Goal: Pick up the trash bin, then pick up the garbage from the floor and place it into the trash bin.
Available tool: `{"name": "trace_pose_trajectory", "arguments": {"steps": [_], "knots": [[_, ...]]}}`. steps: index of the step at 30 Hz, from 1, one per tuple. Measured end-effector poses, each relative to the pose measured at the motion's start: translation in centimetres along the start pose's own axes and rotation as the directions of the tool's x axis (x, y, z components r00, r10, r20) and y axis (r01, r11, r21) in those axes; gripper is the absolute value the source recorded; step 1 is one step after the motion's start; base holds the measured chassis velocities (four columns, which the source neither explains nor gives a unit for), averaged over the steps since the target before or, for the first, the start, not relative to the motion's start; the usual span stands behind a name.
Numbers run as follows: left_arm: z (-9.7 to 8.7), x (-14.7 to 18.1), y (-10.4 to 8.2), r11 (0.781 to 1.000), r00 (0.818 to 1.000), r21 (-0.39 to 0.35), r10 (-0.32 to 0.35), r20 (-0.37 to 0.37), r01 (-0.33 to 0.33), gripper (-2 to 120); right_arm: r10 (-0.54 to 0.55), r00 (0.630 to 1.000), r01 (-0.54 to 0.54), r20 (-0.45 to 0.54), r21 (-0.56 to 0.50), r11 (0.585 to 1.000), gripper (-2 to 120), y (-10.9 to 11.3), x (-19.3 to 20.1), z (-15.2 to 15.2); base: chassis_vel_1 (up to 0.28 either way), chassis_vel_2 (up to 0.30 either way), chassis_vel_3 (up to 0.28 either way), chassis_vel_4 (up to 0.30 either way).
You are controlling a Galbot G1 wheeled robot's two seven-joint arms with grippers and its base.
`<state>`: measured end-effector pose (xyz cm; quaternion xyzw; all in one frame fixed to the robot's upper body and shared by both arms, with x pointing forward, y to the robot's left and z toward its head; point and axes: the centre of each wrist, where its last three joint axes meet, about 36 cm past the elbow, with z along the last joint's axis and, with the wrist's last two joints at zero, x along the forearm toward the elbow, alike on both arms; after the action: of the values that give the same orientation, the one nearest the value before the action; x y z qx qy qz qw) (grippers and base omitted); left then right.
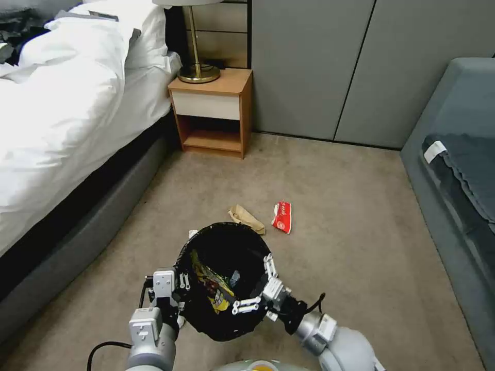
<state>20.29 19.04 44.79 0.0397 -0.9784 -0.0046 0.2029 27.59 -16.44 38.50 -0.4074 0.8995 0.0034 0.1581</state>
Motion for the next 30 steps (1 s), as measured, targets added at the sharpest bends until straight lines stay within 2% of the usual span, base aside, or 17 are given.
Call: {"name": "trace_pose_trajectory", "arguments": {"steps": [2, 4, 5, 7, 9, 13, 20, 30], "knots": [[0.2, -0.2, 0.1, 1.0, 1.0, -0.001, -0.004, -0.003, 0.004, 1, 0.113, 0.992, -0.115, 0.063, 0.042, 0.992, 100, -0.5, -0.2, -2.6, 0.0, 0.0, 0.0, 0.0], [0.4, -0.3, 0.2, 1.0, 1.0, -0.002, -0.008, -0.003, 0.008, 1, 0.226, 0.971, -0.233, 0.084, 0.087, 0.969, 100, -1.1, 0.5, -3.7, 0.0, 0.0, 0.0, 0.0], [0.4, -0.3, 0.2, 1.0, 1.0, -0.002, -0.008, -0.003, 0.008, 1, 0.226, 0.971, -0.233, 0.084, 0.087, 0.969, 100, -1.1, 0.5, -3.7, 0.0, 0.0, 0.0, 0.0], [0.5, -0.4, 0.4, 1.0, 1.0, -0.004, -0.01, -0.005, 0.009, 1, 0.306, 0.948, -0.315, 0.089, 0.116, 0.942, 100, -1.7, 1.5, -3.5, 0.0, 0.0, 0.0, 0.0], [0.6, -0.4, 0.4, 1.0, 1.0, -0.004, -0.01, -0.005, 0.01, 1, 0.332, 0.939, -0.341, 0.091, 0.128, 0.931, 100, -2.0, 2.0, -3.2, 0.0, 0.0, 0.0, 0.0], [0.6, -0.5, 0.6, 1.0, 1.0, -0.005, -0.013, -0.004, 0.013, 1, 0.443, 0.895, -0.447, 0.058, 0.139, 0.884, 100, -2.1, 4.3, -0.6, 0.0, 0.0, 0.0, 0.0], [0.2, -0.6, 1.0, 1.0, 1.0, -0.002, -0.023, 0.006, 0.023, 1, 0.502, 0.865, -0.499, 0.008, 0.125, 0.858, 100, -2.0, 5.4, 1.8, 0.0, 0.0, 0.0, 0.0], [0.1, -0.4, 1.0, 1.0, 1.0, 0.004, -0.025, 0.008, 0.025, 1, 0.519, 0.855, -0.515, -0.013, 0.109, 0.85, 100, -2.2, 5.5, 2.4, 0.0, 0.0, 0.0, 0.0]]}}
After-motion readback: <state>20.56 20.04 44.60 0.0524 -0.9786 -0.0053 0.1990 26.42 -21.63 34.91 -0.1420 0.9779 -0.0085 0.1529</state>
